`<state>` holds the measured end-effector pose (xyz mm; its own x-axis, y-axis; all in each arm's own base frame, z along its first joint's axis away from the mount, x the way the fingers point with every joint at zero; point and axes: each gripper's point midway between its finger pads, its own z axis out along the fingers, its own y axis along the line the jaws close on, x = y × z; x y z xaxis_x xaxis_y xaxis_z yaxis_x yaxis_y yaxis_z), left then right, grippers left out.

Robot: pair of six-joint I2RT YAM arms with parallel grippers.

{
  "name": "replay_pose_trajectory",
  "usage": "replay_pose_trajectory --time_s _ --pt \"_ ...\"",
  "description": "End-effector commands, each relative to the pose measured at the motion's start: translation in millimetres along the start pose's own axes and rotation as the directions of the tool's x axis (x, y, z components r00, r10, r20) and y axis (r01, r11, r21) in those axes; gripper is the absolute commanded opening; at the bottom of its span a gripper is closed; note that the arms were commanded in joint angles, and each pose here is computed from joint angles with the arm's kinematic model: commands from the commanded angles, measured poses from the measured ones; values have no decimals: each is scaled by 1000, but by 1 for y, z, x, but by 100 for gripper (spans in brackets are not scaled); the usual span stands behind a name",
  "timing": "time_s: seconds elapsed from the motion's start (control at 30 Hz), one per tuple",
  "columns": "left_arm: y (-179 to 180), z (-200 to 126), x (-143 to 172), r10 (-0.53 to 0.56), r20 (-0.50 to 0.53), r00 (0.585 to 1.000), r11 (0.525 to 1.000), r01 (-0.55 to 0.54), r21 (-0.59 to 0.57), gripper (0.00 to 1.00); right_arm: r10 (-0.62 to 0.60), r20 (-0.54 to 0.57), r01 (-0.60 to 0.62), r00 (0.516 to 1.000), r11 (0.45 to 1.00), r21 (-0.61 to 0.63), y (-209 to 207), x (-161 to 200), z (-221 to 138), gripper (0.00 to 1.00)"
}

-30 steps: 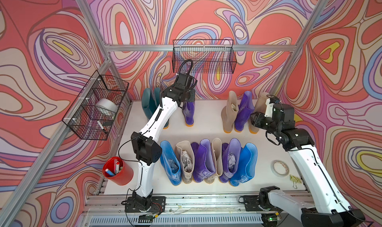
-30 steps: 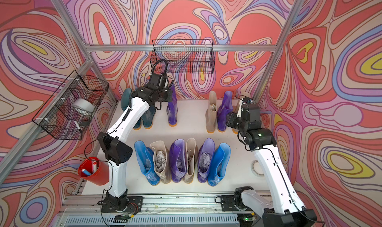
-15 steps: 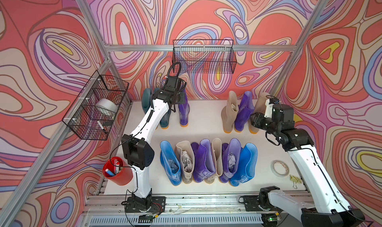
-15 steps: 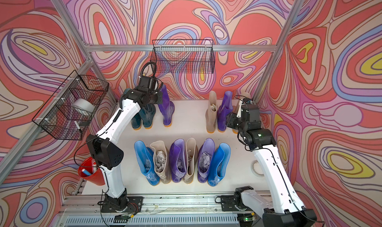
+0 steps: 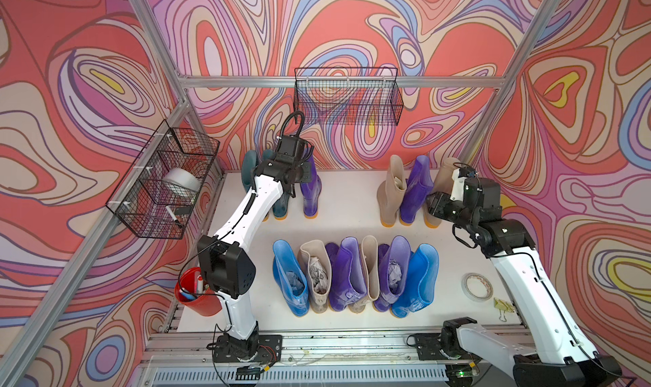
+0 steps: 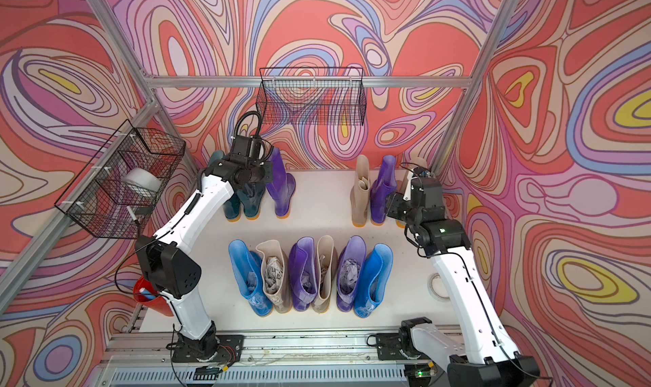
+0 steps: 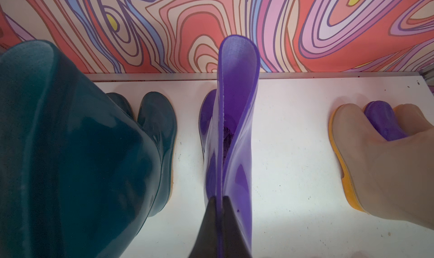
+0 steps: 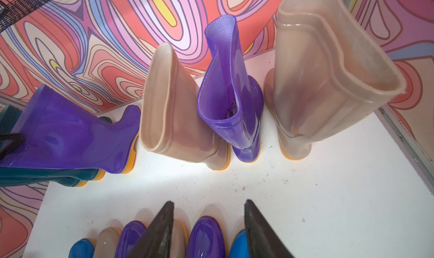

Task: Match and arrange rain boots in pairs
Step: Place the rain boot at the center of the board.

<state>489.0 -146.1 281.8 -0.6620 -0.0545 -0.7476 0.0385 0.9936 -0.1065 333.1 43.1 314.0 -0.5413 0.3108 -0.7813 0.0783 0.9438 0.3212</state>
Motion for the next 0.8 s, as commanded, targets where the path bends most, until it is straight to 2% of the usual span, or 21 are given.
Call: replay_pose_trajectory --time_s 0.0,0.5,0.73,0.77 --pt "10 -29 -31 -33 135 990 999 36 -19 0 2 6 -2 1000 1000 4 -1 -1 -7 50" --pt "31 -41 -20 -25 160 987 994 42 -102 0 8 -2 -8 1000 1000 2 -3 4 -8 50" --pt "25 -28 -13 -31 108 994 996 40 -82 0 3 -8 -3 1000 1000 3 -3 4 -3 50" --pt "24 -27 -13 -33 101 994 996 41 -80 5 -1 -5 1 1000 1000 2 -2 3 -3 50"
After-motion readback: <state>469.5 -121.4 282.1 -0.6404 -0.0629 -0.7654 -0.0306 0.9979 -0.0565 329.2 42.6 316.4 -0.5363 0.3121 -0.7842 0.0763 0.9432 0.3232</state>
